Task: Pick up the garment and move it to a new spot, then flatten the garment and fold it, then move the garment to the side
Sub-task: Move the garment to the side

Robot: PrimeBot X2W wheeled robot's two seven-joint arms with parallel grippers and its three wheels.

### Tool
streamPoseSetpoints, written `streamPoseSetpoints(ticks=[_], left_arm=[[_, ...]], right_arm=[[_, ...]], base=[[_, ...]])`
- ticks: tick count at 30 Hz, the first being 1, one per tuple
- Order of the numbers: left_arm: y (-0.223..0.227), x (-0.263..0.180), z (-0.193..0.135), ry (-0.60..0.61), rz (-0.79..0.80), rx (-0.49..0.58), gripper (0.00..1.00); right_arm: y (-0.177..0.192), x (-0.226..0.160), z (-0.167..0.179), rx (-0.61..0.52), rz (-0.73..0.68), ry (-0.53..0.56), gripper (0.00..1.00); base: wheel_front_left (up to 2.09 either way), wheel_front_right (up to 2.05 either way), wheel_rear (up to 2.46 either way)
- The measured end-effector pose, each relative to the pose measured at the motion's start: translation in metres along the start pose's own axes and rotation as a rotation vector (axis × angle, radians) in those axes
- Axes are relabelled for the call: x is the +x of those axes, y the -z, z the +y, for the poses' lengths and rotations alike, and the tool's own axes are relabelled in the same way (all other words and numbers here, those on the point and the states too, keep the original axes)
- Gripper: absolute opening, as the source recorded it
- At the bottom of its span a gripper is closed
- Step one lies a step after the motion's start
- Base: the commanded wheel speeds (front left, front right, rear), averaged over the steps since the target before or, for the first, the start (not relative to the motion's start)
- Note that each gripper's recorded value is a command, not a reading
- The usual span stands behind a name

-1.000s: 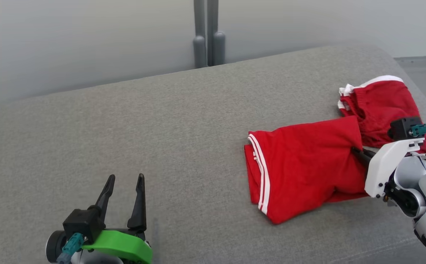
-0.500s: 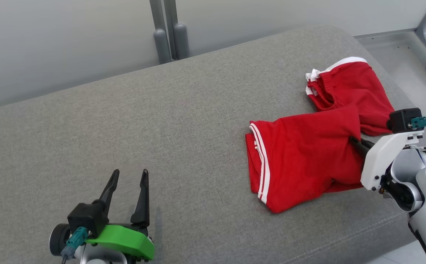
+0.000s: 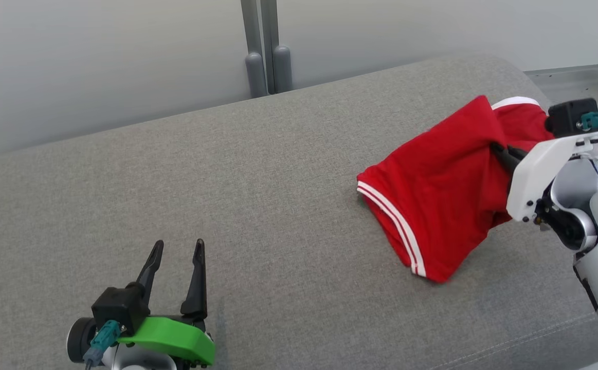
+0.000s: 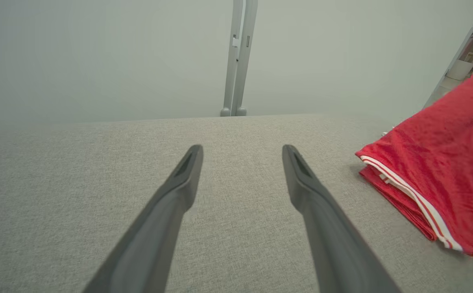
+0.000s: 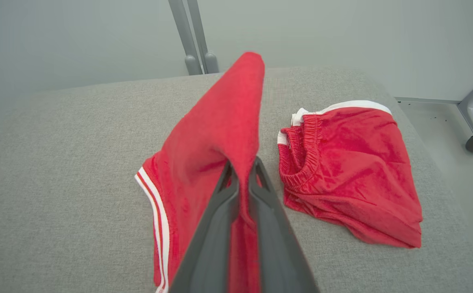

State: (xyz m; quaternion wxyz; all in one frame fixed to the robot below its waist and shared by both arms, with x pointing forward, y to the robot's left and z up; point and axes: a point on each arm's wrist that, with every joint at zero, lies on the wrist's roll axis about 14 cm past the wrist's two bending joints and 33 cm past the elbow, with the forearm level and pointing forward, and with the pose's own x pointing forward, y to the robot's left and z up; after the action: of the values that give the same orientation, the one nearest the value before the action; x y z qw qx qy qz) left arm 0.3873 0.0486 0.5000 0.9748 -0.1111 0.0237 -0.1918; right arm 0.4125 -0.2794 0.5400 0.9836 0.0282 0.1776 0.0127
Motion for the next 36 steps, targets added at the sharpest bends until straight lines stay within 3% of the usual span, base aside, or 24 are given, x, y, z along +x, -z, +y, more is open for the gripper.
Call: streamPoseSetpoints(ticks=[6,21,29,36], left_arm=[[0.002,0.001,0.005,-0.014,0.004,-0.007,1.0],[0.013,0.013,0.027,-0.038,0.037,0.014,1.0],[0.021,0.025,0.039,-0.04,0.072,0.035,1.0],[0.028,0.029,0.053,-0.058,0.105,0.052,1.0]], right_arm=[[-0.031,0.009,-0.011,-0.039,-0.029,0.038,0.0],[-0.051,0.02,-0.087,-0.044,-0.053,0.244,0.0],[-0.048,0.033,-0.128,-0.021,-0.062,0.36,0.0],[-0.018,0.047,-0.161,0.031,-0.014,0.463,0.0]], base=[[0.0,0.0,0.0],[0.0,0.0,0.0],[0.0,0.0,0.0],[0.0,0.0,0.0]])
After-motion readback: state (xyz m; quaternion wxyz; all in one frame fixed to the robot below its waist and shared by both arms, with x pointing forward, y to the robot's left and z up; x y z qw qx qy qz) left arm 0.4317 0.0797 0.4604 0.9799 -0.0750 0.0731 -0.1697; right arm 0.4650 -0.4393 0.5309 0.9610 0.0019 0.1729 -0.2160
